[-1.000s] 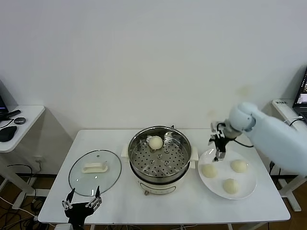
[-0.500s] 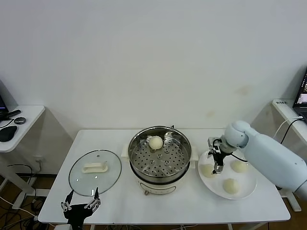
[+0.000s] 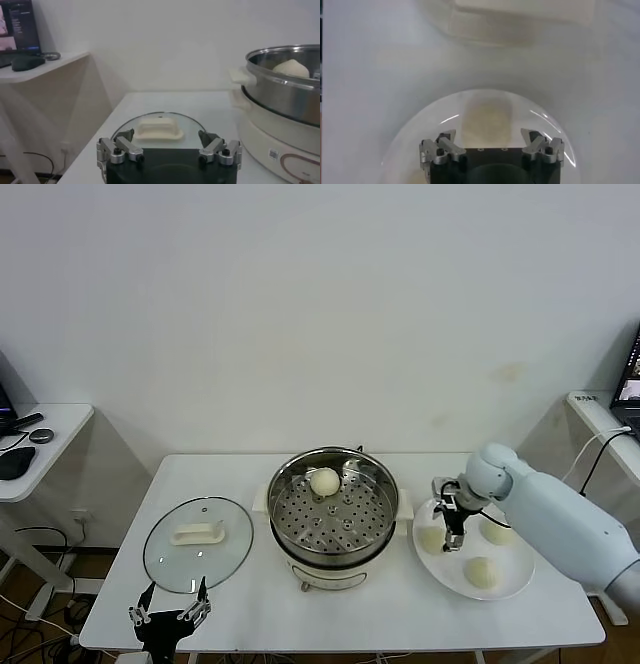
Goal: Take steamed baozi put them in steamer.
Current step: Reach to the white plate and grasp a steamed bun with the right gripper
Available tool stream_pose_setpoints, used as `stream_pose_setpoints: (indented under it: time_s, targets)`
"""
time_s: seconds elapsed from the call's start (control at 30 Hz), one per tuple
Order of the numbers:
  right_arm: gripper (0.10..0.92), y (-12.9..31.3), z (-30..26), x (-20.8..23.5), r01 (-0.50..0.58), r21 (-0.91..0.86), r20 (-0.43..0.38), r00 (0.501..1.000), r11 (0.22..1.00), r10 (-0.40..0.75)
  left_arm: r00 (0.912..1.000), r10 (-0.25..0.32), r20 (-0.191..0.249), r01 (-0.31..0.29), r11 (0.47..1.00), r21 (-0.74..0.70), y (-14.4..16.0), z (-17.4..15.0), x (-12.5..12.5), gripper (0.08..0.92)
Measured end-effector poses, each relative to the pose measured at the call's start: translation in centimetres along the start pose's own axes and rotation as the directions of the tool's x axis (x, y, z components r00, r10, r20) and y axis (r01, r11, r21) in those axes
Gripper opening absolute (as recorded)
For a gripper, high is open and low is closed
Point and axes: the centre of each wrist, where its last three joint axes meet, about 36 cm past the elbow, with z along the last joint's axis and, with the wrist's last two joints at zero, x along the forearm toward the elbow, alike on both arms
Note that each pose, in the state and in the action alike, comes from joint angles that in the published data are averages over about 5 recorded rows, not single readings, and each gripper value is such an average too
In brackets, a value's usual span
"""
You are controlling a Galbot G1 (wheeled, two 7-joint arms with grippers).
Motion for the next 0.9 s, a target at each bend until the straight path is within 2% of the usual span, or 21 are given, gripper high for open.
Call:
stream_pose_setpoints:
  time_s: [0.7, 0.9]
  targets:
    - [0.823, 0.2, 0.3, -1.4, -0.007, -0.016, -0.013, 1.000, 1.000, 0.007, 1.0000, -0.001, -0.008, 0.001, 1.000, 0.001, -0.1, 0.2, 0.1, 0.823]
    - [0.746, 0.2, 0.5, -1.4, -0.010, -0.023, -0.013, 1.000, 1.000, 0.010, 1.0000, -0.001, -0.008, 0.001, 1.000, 0.001, -0.1, 0.2, 0.2, 0.823]
